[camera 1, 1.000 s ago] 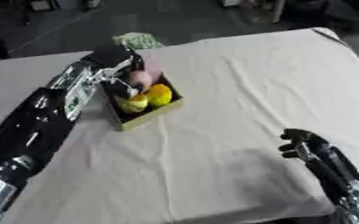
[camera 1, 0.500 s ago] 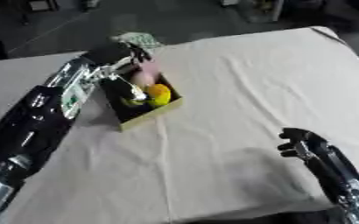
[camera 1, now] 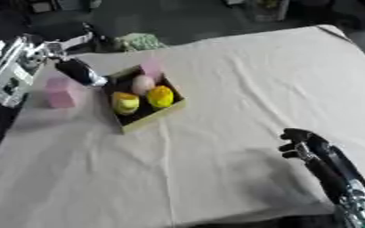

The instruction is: Pick up objects on the table and place them in the box.

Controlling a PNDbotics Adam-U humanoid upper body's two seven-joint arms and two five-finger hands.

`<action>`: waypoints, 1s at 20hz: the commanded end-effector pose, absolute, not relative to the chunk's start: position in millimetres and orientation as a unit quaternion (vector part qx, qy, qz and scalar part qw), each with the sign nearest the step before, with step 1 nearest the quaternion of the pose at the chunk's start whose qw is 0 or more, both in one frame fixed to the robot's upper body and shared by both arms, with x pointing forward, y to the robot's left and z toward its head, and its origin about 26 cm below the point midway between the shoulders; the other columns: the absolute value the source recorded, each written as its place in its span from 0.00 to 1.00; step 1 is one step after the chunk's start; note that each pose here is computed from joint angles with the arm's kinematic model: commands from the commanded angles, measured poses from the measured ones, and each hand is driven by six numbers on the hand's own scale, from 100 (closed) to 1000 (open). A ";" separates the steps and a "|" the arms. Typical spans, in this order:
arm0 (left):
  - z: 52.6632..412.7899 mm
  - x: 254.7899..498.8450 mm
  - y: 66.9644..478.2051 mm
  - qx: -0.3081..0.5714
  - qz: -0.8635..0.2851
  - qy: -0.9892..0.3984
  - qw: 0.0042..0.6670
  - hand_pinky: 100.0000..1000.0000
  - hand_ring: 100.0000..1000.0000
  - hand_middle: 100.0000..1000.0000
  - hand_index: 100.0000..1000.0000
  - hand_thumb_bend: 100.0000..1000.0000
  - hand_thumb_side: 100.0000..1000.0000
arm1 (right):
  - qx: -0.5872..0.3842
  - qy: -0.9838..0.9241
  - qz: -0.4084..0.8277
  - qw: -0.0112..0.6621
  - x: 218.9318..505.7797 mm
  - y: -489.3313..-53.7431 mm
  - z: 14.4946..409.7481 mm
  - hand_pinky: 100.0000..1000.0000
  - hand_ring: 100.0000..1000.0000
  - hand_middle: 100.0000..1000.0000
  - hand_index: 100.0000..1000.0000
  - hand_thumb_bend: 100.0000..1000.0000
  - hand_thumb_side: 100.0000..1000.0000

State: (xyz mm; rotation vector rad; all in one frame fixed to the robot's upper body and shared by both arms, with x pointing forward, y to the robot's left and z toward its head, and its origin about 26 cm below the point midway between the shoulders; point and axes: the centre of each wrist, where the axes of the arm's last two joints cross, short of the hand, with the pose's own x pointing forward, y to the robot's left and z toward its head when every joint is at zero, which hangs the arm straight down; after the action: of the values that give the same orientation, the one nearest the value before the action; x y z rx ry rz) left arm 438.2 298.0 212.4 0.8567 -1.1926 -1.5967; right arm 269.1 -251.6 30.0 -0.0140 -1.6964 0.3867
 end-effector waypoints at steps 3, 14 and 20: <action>212.0 442.9 337.1 0.389 -0.620 -0.444 0.517 0.75 0.70 0.74 0.88 0.48 0.31 | -0.015 -0.752 0.174 0.635 271.0 -255.3 36.8 0.65 0.65 0.69 0.78 0.00 0.63; 187.2 449.6 363.8 0.418 -0.609 -0.407 0.538 0.81 0.79 0.81 0.93 0.50 0.25 | -0.013 -0.752 0.176 0.635 271.2 -254.9 36.7 0.65 0.65 0.69 0.78 0.00 0.63; 182.3 451.1 373.7 0.455 -0.605 -0.404 0.514 0.82 0.81 0.82 0.93 0.48 0.24 | -0.009 -0.753 0.180 0.633 272.7 -253.4 38.8 0.65 0.65 0.69 0.78 0.00 0.66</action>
State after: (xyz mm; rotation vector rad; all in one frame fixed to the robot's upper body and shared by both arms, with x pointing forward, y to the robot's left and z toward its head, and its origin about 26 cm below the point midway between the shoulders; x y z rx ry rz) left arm 449.9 367.4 165.7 1.0348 -0.9492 -1.4707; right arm 270.7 -251.0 31.6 -0.0138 -1.7015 0.3908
